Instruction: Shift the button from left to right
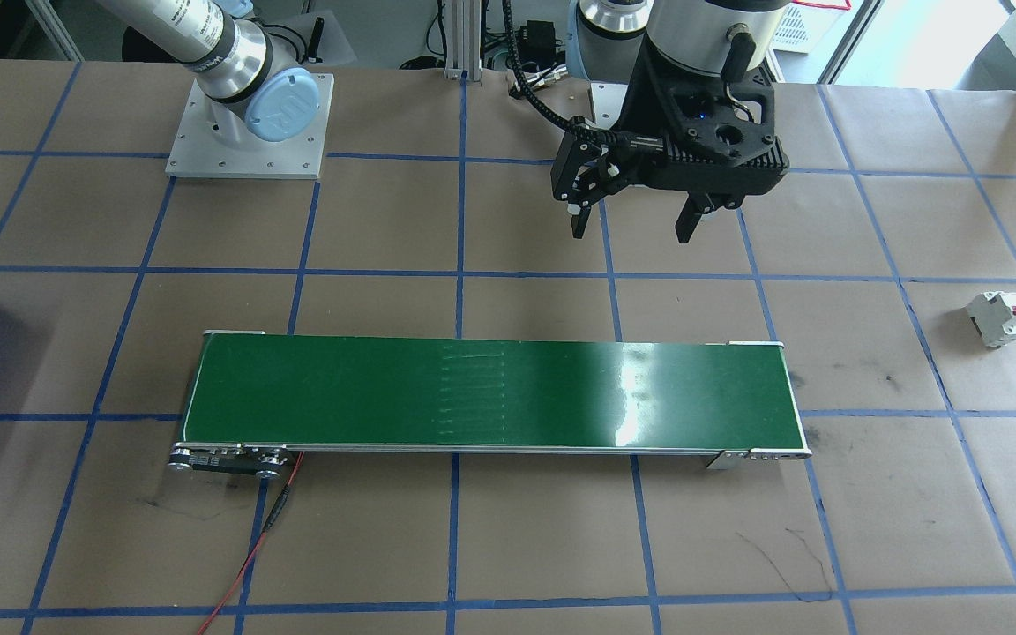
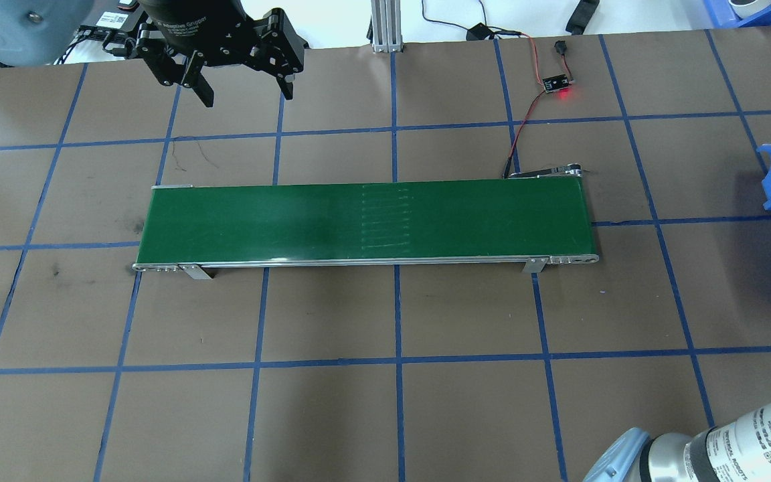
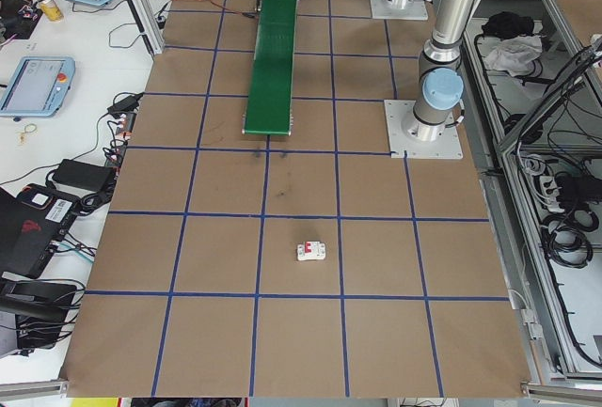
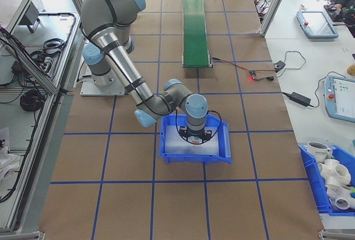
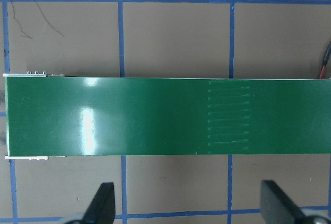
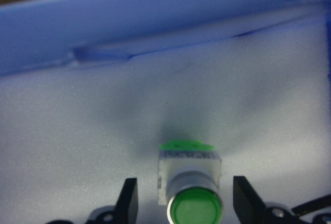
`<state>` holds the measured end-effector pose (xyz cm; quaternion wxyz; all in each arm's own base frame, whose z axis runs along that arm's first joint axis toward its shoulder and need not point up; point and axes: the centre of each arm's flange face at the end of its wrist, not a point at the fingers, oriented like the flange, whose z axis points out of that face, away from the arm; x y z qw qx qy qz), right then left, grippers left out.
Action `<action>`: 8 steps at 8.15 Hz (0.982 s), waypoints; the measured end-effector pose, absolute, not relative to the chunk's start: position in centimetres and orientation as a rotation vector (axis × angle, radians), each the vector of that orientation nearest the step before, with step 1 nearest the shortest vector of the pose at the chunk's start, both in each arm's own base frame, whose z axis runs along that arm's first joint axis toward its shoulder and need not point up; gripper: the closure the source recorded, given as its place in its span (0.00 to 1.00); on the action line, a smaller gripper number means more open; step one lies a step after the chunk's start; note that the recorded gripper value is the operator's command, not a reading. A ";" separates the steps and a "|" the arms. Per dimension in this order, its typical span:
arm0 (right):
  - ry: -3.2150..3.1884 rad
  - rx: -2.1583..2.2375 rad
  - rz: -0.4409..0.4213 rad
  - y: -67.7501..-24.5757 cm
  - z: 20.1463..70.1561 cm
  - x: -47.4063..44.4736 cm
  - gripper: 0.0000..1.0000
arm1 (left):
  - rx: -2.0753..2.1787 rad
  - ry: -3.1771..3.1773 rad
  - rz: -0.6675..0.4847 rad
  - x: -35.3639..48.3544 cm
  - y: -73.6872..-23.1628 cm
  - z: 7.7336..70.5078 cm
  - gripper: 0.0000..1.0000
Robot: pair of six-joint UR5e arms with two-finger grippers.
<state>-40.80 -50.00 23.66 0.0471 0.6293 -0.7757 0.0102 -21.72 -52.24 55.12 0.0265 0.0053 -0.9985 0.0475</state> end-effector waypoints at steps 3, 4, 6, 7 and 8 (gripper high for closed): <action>-2.432 1.821 0.032 -47.9 32.1 -38.4 0.04 | 0.018 -3.086 0.138 -21.7 -52.4 54.8 0.00; -2.521 1.716 0.032 -46.3 36.5 -36.5 0.05 | 0.018 -3.087 0.135 -21.7 -52.4 54.7 0.00; -2.655 1.418 0.085 -43.7 45.7 -31.1 0.02 | 0.019 -3.089 0.124 -21.7 -52.2 54.3 0.00; -2.700 1.305 0.117 -43.8 48.9 -28.0 0.01 | 0.020 -3.090 0.119 -21.7 -52.1 54.1 0.00; -2.748 1.219 0.141 -44.7 51.4 -24.4 0.00 | 0.020 -3.090 0.118 -21.7 -52.0 54.1 0.00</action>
